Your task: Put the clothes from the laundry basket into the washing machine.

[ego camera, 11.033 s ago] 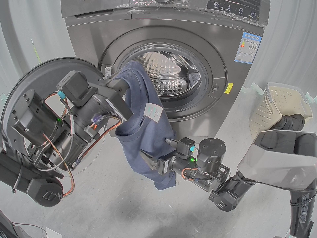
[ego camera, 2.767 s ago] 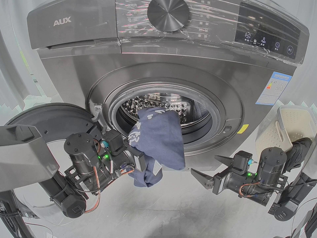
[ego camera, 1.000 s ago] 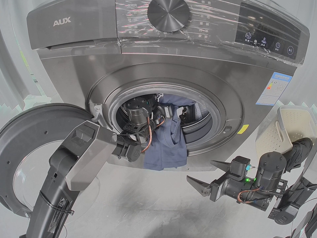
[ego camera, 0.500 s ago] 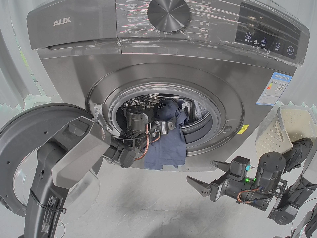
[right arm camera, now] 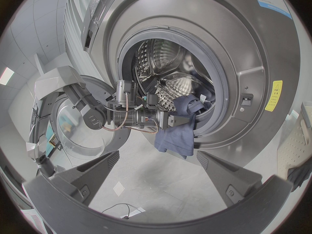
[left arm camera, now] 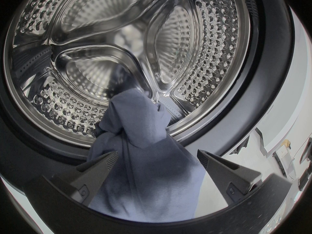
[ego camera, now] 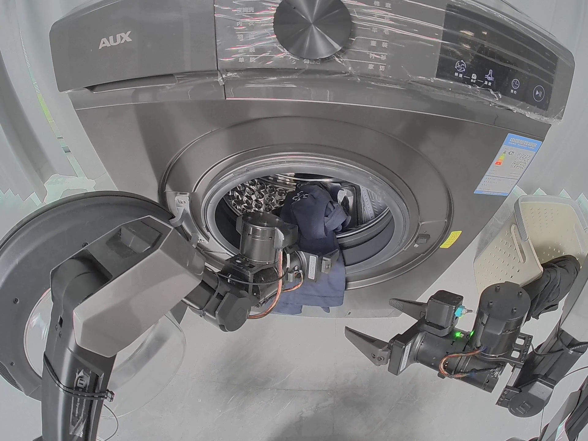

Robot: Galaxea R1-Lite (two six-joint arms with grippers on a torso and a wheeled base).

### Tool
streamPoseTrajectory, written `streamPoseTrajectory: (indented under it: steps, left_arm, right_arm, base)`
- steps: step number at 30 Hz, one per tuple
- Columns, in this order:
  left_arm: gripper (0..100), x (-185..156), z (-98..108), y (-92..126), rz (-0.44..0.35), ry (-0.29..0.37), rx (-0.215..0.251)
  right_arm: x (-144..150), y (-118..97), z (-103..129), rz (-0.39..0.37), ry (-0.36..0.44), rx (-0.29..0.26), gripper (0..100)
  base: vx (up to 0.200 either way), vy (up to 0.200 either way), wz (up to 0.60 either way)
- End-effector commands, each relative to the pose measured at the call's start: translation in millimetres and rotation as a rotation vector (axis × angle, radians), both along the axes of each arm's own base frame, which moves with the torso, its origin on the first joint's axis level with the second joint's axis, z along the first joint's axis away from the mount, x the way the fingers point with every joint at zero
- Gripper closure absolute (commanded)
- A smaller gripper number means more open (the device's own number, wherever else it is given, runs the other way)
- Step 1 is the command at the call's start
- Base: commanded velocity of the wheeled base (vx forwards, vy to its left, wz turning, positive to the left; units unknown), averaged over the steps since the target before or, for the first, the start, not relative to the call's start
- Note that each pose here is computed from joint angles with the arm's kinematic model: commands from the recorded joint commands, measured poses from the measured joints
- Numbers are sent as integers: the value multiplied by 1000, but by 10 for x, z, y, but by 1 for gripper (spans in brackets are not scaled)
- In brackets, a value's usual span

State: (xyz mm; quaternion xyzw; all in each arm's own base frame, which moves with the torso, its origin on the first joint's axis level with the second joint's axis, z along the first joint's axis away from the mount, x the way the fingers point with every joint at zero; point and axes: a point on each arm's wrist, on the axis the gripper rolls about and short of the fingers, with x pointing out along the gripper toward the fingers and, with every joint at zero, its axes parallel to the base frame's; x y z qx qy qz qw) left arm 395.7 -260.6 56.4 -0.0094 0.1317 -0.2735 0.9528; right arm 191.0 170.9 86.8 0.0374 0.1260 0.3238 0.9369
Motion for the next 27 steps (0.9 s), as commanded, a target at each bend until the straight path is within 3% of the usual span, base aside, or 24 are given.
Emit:
streamPoseTrajectory:
  steps: [1, 10, 11, 21, 27]
  left_arm:
    - [0, 55, -158, -62, -6, 7, 13]
    - [0, 151, -338, -116, -3, 9, 20]
    - [100, 155, -347, -119, -3, 9, 24]
    - [100, 292, -214, -161, 13, -56, -14]
    - [100, 467, 191, -223, 72, -192, -118]
  right_arm:
    - [-18, 21, 0, 10, 0, 2, 0]
    - [-20, 25, -3, 11, 2, 0, 0]
    - [-20, 25, -3, 11, 2, 0, 0]
    - [-20, 31, -15, 14, 5, -2, 0]
    - [-19, 32, -19, 13, 6, -4, 0]
  base:
    - [0, 0, 0]
    - [0, 0, 0]
    - [0, 0, 0]
    - [0, 0, 0]
    - [0, 0, 0]
